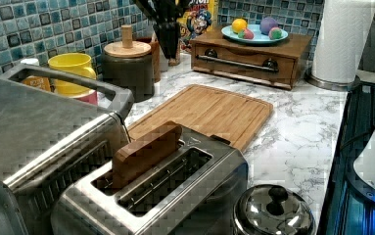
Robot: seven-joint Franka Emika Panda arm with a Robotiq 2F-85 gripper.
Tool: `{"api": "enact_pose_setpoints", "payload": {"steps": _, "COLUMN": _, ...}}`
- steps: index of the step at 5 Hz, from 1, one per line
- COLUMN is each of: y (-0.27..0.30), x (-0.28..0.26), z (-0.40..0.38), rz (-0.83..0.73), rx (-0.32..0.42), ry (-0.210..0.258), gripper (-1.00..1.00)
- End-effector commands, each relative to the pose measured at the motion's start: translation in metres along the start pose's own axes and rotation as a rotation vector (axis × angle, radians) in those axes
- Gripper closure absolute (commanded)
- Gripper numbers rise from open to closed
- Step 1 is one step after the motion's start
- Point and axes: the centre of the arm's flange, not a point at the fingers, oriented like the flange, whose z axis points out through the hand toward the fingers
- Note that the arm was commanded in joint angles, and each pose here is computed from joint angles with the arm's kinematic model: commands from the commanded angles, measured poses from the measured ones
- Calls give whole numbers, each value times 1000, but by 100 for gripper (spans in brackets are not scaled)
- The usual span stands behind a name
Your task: Turn on the toaster.
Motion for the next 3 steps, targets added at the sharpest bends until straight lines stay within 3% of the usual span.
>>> {"api": "enact_pose_setpoints", "payload": {"steps": 1, "y": -3, "x": -94, "z": -10, "rz": -102, "rx": 25, "ry": 96, "gripper": 100}}
{"api": "enact_pose_setpoints", "payload": {"steps": 3, "y": -18, "x": -124, "z": 20, "rz": -186, "rx": -29, "ry": 31, "gripper": 100}}
